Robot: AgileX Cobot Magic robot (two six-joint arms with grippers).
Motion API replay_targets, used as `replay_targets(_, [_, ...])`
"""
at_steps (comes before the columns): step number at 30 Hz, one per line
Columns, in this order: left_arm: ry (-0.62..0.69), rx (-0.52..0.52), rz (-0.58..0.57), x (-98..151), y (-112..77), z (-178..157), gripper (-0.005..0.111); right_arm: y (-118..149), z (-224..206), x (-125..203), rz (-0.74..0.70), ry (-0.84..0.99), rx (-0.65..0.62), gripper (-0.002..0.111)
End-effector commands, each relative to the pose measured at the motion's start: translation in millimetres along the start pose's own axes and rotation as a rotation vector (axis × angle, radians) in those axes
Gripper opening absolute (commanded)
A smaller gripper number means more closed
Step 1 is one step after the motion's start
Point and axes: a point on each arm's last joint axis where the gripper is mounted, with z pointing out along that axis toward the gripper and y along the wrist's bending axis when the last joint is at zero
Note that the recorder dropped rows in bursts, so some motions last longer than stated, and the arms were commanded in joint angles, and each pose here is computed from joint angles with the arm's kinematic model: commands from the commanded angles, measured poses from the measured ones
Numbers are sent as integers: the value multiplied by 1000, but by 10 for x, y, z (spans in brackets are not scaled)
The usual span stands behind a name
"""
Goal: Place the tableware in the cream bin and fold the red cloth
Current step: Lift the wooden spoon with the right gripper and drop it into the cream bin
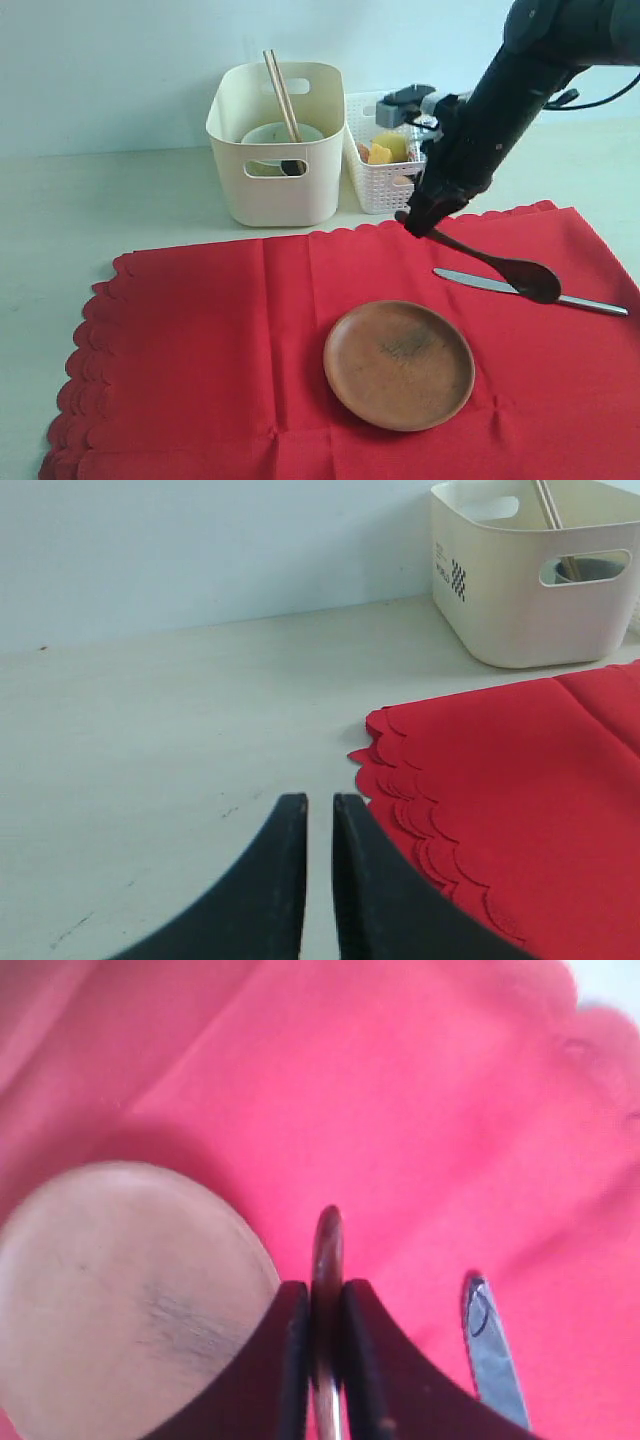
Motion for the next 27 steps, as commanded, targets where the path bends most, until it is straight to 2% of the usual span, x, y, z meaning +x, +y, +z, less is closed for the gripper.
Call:
replay_targets(1, [-12,3,10,-9,-1,-5,12,127,-402,-238,-40,-193,5,0])
replay_targets(7, [-12,3,10,-9,-1,-5,12,223,-812,-609,-84,-509,-10,0])
replay_targets(11, [-12,3,10,-9,-1,-5,12,195,-1008,-848,-92,-740,14,0])
replay_targets(19, [-12,3,10,-9,-1,-5,12,-76,-1068,-1244,-113,-1092,89,0])
replay_targets(22, [-12,3,10,-9,-1,-5,12,-212,-963,-1348,-93,-1191,36,0])
replay_targets(27, [-12,3,10,-9,-1,-5,12,-415,-784,-1376,-84,-1308,-145,0])
